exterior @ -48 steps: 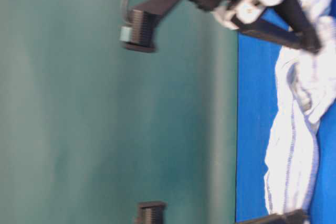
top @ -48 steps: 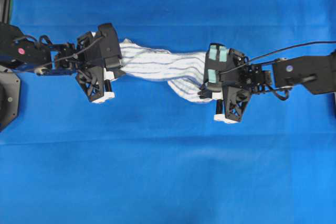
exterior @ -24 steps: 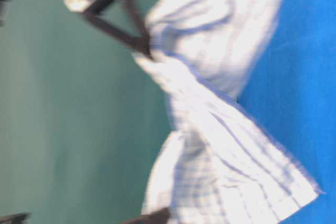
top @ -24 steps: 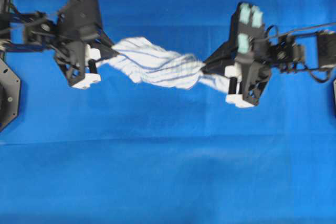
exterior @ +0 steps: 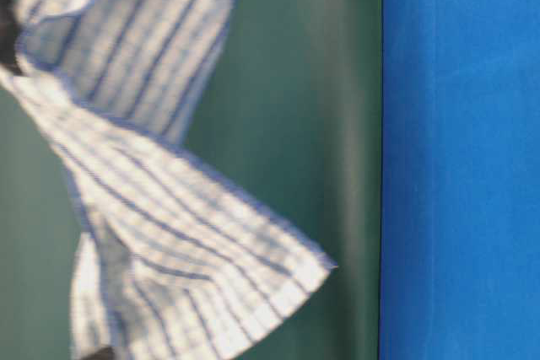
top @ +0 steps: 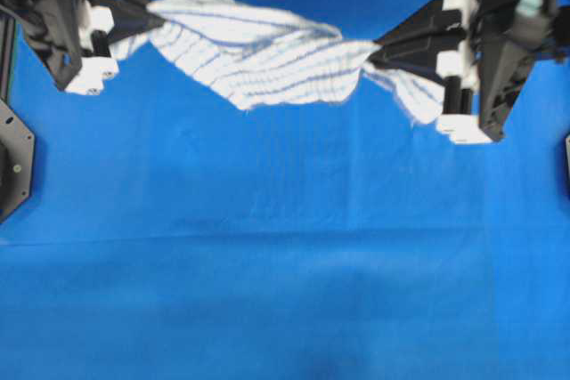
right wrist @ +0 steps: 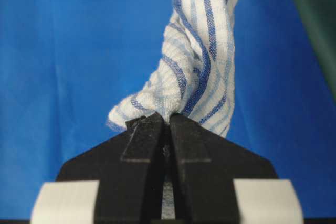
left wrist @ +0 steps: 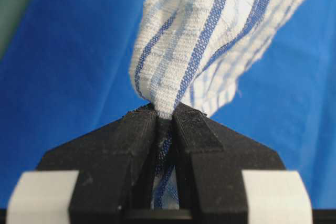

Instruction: Lift the towel with both arms.

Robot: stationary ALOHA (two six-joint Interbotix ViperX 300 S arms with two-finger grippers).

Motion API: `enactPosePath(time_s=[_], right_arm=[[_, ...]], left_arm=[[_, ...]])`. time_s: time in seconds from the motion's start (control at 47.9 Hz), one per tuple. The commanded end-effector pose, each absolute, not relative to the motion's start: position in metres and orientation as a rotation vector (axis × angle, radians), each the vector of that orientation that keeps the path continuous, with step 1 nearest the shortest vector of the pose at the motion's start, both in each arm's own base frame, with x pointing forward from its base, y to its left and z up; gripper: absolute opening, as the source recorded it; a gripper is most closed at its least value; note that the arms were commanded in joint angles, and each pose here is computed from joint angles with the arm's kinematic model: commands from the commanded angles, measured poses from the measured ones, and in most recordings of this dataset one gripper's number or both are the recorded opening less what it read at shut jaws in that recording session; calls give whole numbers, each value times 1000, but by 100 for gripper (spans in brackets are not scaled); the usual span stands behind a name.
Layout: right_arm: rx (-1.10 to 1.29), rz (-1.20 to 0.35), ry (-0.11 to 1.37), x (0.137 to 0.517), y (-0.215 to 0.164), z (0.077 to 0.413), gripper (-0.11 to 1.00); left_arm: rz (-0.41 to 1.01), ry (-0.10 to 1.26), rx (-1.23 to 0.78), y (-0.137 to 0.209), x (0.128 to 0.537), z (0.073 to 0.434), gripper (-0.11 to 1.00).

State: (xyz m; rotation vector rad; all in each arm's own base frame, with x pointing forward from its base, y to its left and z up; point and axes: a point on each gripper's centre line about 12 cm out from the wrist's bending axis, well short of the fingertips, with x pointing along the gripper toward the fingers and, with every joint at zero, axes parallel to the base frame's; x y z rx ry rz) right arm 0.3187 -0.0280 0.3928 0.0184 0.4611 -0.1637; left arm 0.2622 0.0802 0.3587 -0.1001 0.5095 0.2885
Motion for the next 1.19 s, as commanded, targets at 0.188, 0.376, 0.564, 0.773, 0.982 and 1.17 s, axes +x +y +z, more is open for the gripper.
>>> enactPosePath(time_s=[0.188, 0.376, 0.564, 0.773, 0.982, 1.17], right_arm=[[-6, -137, 359, 305, -19, 439, 1], [-29, -132, 359, 305, -19, 440, 1], [-34, -131, 356, 304, -19, 441, 1], [-35, -131, 357, 304, -19, 441, 2], [-25, -131, 345, 305, -19, 442, 3], [-33, -130, 344, 306, -19, 441, 58]], left_arm=[[285, 456, -93, 78, 260, 400, 5], [276, 434, -83, 76, 260, 407, 5], [267, 416, -80, 74, 261, 409, 5], [247, 403, -74, 68, 263, 411, 5], [237, 371, -72, 65, 265, 414, 15], [228, 349, -71, 63, 264, 416, 71]])
